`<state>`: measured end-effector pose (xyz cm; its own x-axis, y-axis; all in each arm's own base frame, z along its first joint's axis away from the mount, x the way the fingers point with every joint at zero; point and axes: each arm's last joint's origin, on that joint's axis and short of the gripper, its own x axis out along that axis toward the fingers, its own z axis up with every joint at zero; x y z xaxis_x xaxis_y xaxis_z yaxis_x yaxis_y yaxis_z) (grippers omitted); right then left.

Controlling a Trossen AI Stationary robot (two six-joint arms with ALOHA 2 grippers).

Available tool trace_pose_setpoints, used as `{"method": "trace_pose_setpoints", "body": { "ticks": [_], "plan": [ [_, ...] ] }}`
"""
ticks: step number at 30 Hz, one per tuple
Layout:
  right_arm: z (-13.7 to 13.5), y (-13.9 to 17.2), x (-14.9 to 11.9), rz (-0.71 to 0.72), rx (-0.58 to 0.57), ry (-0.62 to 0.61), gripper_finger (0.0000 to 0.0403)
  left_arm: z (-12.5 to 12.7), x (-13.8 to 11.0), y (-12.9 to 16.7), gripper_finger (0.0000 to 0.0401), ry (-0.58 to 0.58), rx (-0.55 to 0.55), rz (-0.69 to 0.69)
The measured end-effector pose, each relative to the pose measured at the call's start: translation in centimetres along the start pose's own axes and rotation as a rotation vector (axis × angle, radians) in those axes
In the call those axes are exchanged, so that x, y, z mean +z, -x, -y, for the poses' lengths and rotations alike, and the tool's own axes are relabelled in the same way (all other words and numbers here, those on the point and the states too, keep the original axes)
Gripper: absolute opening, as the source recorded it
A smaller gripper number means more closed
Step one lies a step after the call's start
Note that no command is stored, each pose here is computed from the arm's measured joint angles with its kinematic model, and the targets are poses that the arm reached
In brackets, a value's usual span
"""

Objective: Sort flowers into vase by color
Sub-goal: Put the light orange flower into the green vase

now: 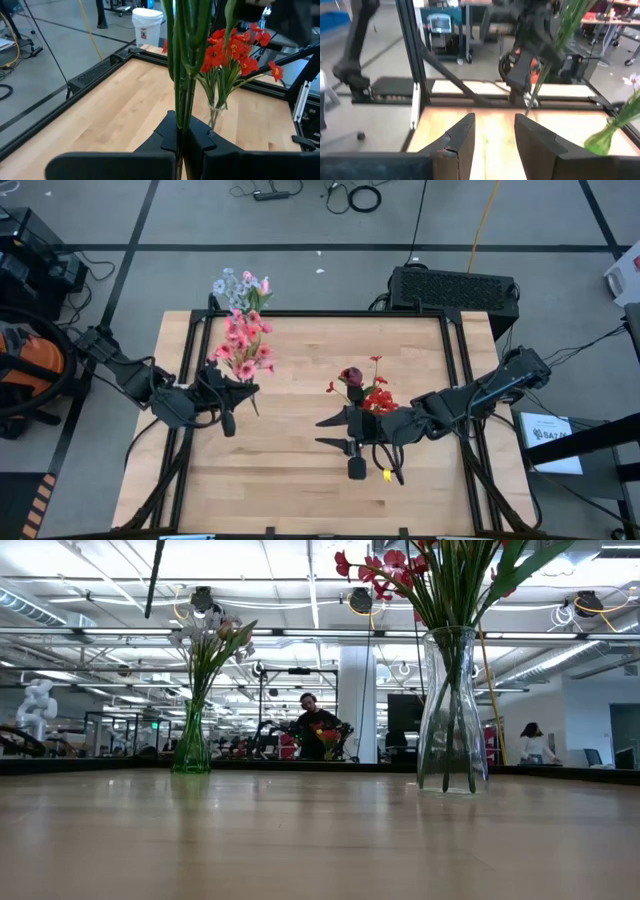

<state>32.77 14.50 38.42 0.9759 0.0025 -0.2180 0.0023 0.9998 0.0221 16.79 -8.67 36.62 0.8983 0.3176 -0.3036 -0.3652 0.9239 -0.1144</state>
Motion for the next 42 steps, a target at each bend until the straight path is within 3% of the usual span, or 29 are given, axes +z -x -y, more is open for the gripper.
{"method": "trace_pose_setpoints", "body": {
  "ticks": [5,12,17,22,33,38,42],
  "plan": [
    [0.1,0.0,-0.4,-0.036,-0.011,0.067,0.0130,0.0,0.0,0.0,0.0010,-0.042,-0.005,-0.002],
    [0.0,0.0,0.7,0.067,-0.014,0.134,0.0130,0.0,0.0,0.0,0.0010,-0.056,-0.012,-0.008],
    [0.1,0.0,-0.2,-0.020,-0.021,0.182,0.0130,0.1,-0.1,0.0,0.0010,-0.055,-0.055,-0.031],
    [0.2,0.0,-0.4,-0.039,-0.041,0.150,0.0130,0.2,-0.1,0.0,0.0010,-0.055,-0.063,-0.035],
    [0.0,0.2,1.5,0.140,-0.032,0.093,0.0130,0.2,-0.1,0.0,0.0010,-0.057,-0.062,-0.036],
    [0.9,2.5,2.9,0.163,-0.026,0.006,0.0130,0.2,-0.2,0.0,0.0010,-0.058,-0.061,-0.037],
    [2.1,5.3,3.3,0.078,-0.022,-0.080,0.0130,0.1,-0.3,0.0,0.0010,-0.069,-0.056,-0.046]
  ]
}}
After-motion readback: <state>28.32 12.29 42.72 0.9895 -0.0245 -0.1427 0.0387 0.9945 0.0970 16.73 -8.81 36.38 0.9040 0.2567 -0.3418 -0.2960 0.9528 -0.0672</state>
